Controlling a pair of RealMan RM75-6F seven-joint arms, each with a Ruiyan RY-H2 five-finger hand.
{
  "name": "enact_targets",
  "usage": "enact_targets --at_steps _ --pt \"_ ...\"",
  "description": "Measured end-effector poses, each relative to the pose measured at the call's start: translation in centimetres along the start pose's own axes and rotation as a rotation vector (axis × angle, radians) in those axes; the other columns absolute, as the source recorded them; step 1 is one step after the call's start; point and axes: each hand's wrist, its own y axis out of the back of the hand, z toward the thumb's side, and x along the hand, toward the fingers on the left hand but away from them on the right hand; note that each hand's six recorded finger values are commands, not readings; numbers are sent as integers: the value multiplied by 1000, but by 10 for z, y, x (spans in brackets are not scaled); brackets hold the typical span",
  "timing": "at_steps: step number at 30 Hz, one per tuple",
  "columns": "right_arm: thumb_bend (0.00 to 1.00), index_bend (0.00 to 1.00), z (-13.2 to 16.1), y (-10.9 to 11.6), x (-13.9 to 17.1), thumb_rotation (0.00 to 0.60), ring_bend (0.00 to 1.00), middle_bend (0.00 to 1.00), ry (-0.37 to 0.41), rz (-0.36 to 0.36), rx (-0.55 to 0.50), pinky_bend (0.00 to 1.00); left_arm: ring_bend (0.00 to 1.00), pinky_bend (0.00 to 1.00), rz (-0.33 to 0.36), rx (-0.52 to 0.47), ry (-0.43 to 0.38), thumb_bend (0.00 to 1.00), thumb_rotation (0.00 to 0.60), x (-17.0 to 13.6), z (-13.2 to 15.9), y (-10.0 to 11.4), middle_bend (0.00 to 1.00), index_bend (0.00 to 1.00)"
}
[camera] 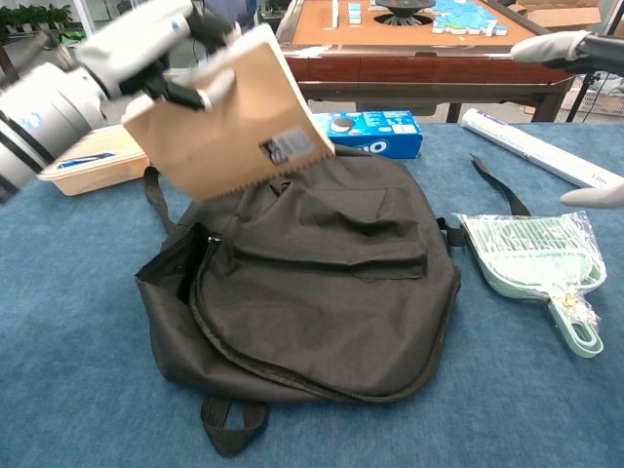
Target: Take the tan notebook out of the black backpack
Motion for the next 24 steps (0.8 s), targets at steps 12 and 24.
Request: enact_targets --at_steps 12,24 --pt "0 0 -7 2 2 600 0 0 -30 -16 -12 0 116 219 -214 37 52 276 600 -41 20 -25 147 73" --pt "28 2 -28 21 13 600 0 61 -133 -15 23 61 98 197 -273 117 240 264 600 -99 -1 37 116 43"
